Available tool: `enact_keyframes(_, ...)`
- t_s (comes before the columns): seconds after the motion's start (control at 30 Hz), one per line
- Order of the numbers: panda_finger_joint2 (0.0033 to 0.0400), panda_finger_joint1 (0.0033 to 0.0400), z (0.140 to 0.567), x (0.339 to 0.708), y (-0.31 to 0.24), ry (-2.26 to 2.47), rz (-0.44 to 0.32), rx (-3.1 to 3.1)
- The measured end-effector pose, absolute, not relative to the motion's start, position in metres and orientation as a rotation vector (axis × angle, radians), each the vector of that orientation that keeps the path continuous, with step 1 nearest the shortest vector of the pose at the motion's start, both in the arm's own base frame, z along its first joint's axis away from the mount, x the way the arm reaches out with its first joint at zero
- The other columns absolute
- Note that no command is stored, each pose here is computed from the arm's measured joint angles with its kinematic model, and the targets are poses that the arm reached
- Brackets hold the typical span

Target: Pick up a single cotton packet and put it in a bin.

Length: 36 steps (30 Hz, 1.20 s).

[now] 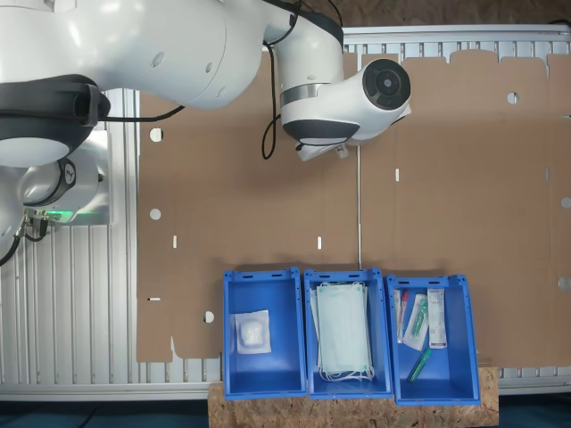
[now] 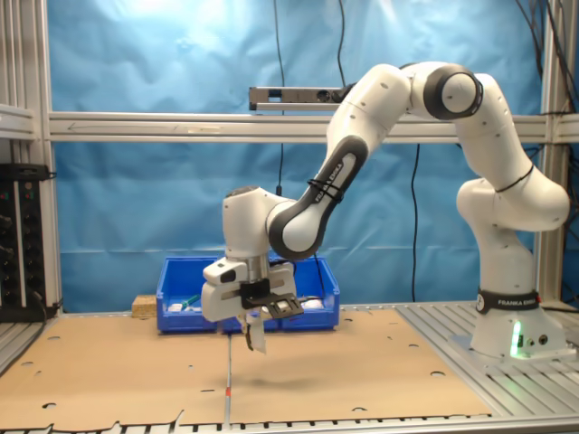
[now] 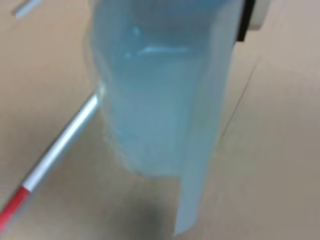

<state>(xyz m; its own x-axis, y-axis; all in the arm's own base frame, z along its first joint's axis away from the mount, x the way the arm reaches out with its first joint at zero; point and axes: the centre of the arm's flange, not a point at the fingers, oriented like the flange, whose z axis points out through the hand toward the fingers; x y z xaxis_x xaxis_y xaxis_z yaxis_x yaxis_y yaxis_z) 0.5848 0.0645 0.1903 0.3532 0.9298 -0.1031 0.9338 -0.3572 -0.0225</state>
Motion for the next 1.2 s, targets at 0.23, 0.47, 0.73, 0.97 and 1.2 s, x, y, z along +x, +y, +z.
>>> enact_keyframes(0.23,0.0054,0.0054,0.261,0.585,0.053,1.735,-0.093,2.608)
enact_keyframes(0.47,0.0054,0.0054,0.320,0.571,0.026,1.707,-0.041,2.630)
enact_keyframes(0.73,0.0054,0.0054,0.361,0.534,-0.024,1.686,-0.060,2.635)
enact_keyframes(0.97,0.0055,0.0055,0.375,0.499,-0.077,1.670,-0.091,2.651)
enact_keyframes(1.2,0.0055,0.0055,0.378,0.472,-0.134,1.624,-0.134,2.658)
